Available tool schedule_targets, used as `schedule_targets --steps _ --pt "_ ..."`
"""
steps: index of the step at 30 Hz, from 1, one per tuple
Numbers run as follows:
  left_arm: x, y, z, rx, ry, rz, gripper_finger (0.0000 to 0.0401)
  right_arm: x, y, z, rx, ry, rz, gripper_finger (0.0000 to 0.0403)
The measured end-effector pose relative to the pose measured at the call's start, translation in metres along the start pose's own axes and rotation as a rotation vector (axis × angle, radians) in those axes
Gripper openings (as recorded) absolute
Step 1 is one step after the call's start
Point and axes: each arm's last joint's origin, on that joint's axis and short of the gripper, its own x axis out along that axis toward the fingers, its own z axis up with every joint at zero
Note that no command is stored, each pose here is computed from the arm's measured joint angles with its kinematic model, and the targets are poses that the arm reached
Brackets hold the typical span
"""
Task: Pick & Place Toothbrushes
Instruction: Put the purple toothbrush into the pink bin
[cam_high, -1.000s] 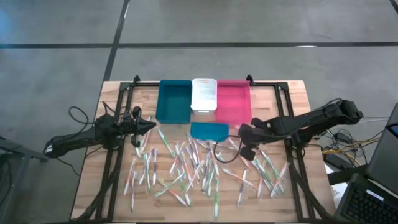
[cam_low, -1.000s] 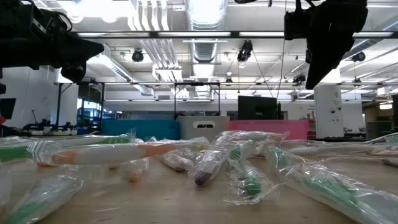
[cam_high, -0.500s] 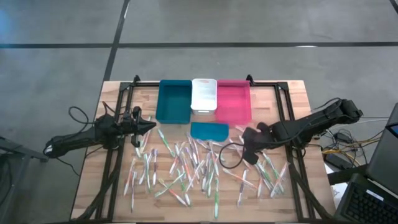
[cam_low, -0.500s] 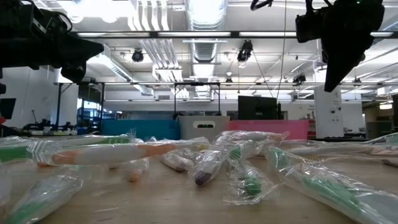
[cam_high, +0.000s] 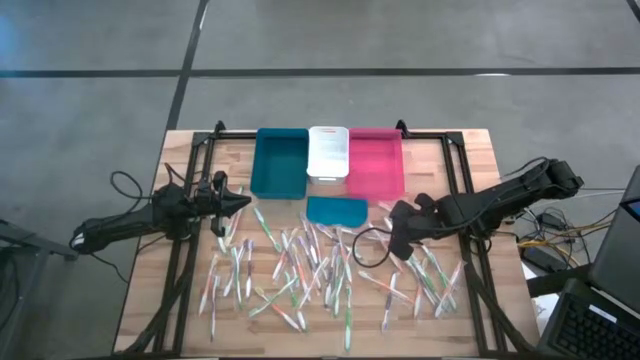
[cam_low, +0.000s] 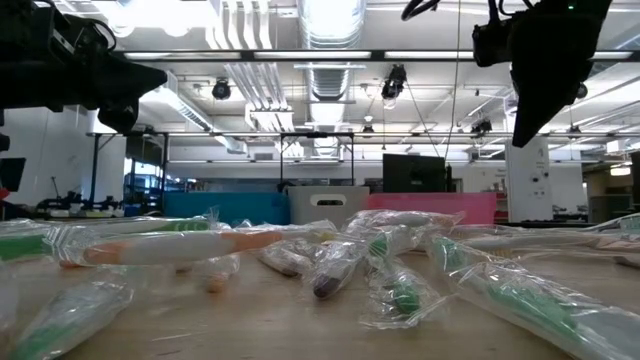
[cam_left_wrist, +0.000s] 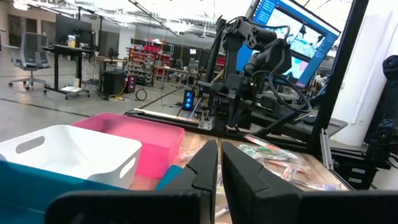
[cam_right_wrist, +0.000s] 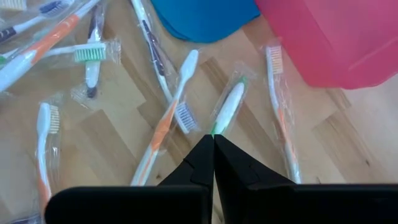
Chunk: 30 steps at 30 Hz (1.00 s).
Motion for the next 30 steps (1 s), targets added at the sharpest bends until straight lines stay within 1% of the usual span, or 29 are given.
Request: schedule_targets --steps 6,9,13,19,23,25,30 --pt "0.0 0.0 0.0 0.0 0.0 0.0 0.0026 0.002 -0.002 0.001 0.025 -0.003 -0.012 0.001" --pt "0.0 0.0 0.0 0.0 0.0 0.0 0.0026 0.005 -0.004 -0.002 0.059 0.015 -0.016 0.002" --pt "0.0 0.0 0.0 0.0 0.001 0.0 0.0026 0.013 -0.007 -0.007 0.094 0.039 -0.04 0.0051" --pt "0.0 0.0 0.0 0.0 0.0 0.0 0.0026 0.021 -0.013 -0.013 0.09 0.058 -0.074 0.0107" --pt "0.0 0.0 0.0 0.0 0.0 0.0 0.0026 0.028 -0.022 -0.011 0.066 0.079 -0.114 0.0138" --pt "0.0 0.0 0.0 0.0 0.0 0.0 0.0026 0.032 -0.028 -0.01 0.035 0.092 -0.129 0.0152" --pt "0.0 0.0 0.0 0.0 0.0 0.0 0.0026 0.038 -0.04 -0.004 -0.01 0.114 -0.158 0.018"
